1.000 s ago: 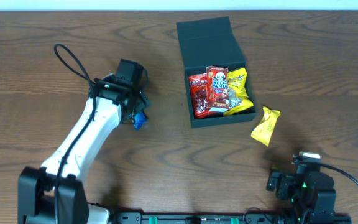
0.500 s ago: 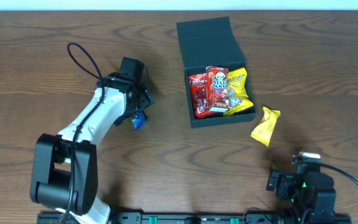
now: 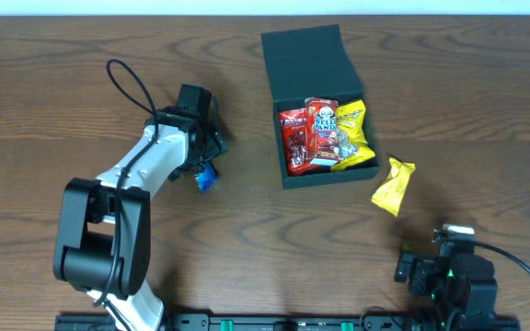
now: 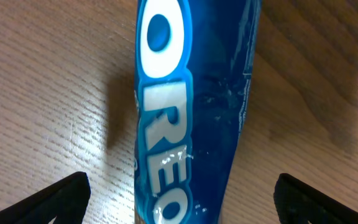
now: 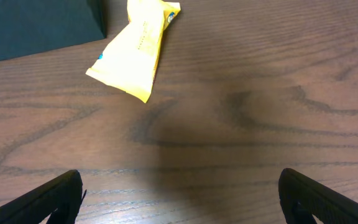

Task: Pack container
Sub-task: 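Close the left gripper on the Oreo pack and lift it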

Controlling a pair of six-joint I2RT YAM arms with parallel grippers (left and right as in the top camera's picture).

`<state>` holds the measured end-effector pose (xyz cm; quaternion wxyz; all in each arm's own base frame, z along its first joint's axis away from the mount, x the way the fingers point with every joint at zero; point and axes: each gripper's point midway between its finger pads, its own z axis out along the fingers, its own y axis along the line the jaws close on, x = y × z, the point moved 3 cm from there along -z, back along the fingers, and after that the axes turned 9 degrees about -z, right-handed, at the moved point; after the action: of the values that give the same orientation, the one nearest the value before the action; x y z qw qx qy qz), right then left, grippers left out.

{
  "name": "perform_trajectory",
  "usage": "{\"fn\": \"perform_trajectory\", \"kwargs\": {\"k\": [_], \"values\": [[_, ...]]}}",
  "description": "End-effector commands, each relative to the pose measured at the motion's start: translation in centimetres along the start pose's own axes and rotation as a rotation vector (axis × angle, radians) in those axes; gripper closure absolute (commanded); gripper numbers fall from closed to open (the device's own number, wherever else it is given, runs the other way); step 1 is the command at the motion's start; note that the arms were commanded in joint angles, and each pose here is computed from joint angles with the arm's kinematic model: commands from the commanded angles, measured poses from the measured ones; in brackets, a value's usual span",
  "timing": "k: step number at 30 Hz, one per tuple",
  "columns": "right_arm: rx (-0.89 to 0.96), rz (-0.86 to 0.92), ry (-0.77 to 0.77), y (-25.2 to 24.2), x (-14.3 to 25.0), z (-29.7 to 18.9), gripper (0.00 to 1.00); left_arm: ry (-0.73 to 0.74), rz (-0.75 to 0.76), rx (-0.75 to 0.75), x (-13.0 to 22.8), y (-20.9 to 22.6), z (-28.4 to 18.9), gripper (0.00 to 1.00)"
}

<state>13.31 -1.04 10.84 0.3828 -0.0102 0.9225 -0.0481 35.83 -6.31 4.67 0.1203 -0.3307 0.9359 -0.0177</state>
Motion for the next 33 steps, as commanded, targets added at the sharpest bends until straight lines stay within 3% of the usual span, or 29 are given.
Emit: {"fn": "perform_trajectory", "kwargs": {"k": [1, 16, 18, 21, 23, 30, 33], "values": [[0.005, -0.001, 0.006, -0.1, 0.2, 0.1, 0.01, -0.033, 0.014, -0.034, -0.7, 0.7, 0.3, 0.05], [0.005, -0.001, 0.006, -0.1, 0.2, 0.1, 0.01, -0.041, 0.035, -0.027, -1.1, 0.4, 1.4, 0.05], [0.005, -0.001, 0.006, -0.1, 0.2, 0.1, 0.01, -0.044, 0.035, -0.024, -1.1, 0.3, 1.4, 0.00], [0.005, -0.001, 0.006, -0.1, 0.2, 0.1, 0.01, -0.049, 0.035, -0.020, -1.2, 0.2, 1.4, 0.20], [0.005, -0.001, 0.006, -0.1, 0.2, 0.1, 0.01, -0.050, 0.034, -0.018, -1.2, 0.2, 1.4, 0.26], [0.005, -0.001, 0.006, -0.1, 0.2, 0.1, 0.01, -0.051, 0.034, -0.016, -1.3, 0.2, 1.4, 0.36], [0.005, -0.001, 0.006, -0.1, 0.2, 0.1, 0.01, -0.054, 0.034, -0.014, -1.3, 0.1, 1.4, 0.35]]}}
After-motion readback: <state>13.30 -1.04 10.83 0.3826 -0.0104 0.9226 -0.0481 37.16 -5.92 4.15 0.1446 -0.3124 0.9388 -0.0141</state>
